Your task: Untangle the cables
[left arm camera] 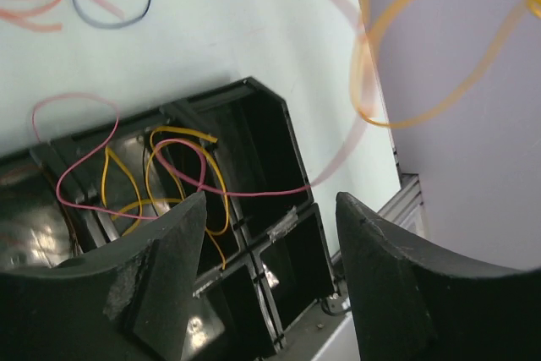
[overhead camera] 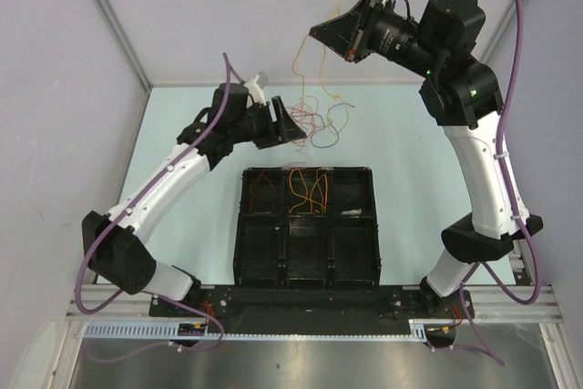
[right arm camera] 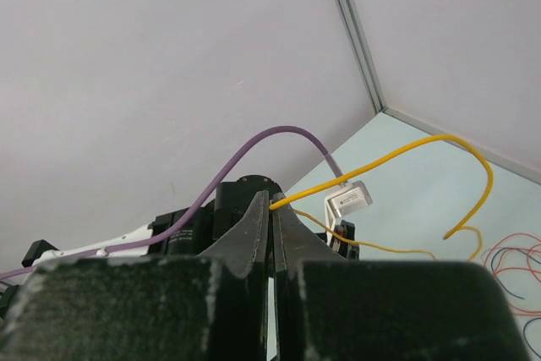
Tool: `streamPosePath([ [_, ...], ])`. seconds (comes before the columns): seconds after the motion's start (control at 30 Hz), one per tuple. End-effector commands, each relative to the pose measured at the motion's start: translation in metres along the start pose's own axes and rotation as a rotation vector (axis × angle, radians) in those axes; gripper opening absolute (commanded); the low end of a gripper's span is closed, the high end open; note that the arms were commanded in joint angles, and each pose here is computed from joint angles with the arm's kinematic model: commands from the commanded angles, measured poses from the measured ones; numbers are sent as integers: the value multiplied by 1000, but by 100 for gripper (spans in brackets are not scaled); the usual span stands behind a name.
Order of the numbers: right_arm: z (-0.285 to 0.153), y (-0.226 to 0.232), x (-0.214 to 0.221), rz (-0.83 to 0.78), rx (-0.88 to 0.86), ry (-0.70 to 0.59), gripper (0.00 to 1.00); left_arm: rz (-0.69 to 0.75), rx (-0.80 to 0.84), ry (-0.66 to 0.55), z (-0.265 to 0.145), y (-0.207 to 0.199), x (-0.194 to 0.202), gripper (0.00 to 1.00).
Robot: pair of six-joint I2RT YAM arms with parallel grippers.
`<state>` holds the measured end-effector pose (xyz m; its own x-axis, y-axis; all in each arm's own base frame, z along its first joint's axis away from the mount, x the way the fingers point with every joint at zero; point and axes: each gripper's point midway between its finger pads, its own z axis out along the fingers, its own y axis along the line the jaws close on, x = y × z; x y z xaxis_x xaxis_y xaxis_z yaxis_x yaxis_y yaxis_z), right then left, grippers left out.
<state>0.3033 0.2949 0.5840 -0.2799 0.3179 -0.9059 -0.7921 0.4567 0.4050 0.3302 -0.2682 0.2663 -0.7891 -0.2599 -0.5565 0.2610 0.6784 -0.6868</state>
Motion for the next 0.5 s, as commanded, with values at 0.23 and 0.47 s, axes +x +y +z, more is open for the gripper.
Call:
streamPosePath([
  [0.23, -9, 5, -16, -5, -14, -44, 0, 222, 45, -155, 1, -46, -46, 66],
  [0.47, -9, 0, -20, 11, -16, -51, 0, 252, -57, -112, 33, -19, -41, 14],
])
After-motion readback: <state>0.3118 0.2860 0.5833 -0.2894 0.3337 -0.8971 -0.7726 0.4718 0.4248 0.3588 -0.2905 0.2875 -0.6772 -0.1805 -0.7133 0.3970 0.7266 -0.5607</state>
